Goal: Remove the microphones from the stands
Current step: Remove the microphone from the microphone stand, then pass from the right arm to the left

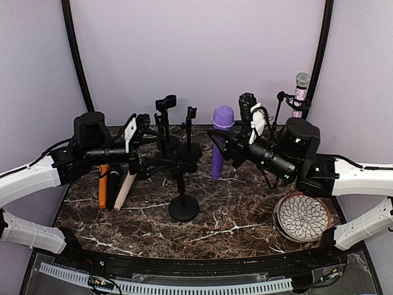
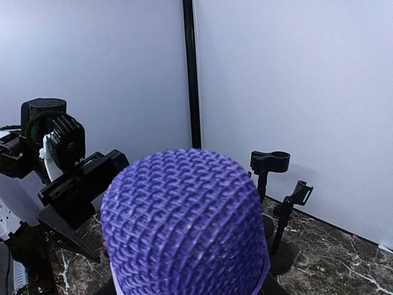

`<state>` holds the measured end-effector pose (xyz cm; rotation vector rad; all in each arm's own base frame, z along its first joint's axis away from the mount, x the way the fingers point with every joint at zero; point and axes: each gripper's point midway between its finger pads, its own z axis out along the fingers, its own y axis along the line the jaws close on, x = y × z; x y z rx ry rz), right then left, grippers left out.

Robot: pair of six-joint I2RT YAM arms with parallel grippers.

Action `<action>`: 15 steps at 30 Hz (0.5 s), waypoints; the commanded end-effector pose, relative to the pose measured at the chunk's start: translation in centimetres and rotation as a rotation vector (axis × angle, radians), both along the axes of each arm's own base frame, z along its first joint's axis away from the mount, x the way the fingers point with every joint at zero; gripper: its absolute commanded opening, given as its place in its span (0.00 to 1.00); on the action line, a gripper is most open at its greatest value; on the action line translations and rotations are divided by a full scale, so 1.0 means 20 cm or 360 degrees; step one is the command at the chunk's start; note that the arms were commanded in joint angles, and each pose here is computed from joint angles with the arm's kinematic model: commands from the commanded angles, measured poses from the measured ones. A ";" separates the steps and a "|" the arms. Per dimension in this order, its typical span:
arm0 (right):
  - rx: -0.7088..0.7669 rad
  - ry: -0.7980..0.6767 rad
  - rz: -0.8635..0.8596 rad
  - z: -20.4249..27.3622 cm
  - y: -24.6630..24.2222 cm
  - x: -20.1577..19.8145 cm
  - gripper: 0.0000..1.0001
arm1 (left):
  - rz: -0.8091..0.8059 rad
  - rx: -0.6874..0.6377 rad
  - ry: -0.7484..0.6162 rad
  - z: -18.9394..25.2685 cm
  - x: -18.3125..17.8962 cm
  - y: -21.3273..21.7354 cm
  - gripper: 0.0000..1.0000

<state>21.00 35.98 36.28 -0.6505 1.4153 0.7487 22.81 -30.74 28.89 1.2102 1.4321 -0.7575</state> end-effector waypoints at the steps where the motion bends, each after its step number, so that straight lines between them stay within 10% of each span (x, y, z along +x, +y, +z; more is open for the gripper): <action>1: 0.0222 -0.0099 0.0153 0.34 -0.02 -0.09 0.04 | 0.0033 -0.0290 0.0007 0.28 -0.03 0.02 0.94; 15: 0.0489 -0.0102 0.0718 0.46 0.15 -0.26 0.04 | -0.0396 -0.0368 0.0322 0.44 -0.26 -0.21 0.92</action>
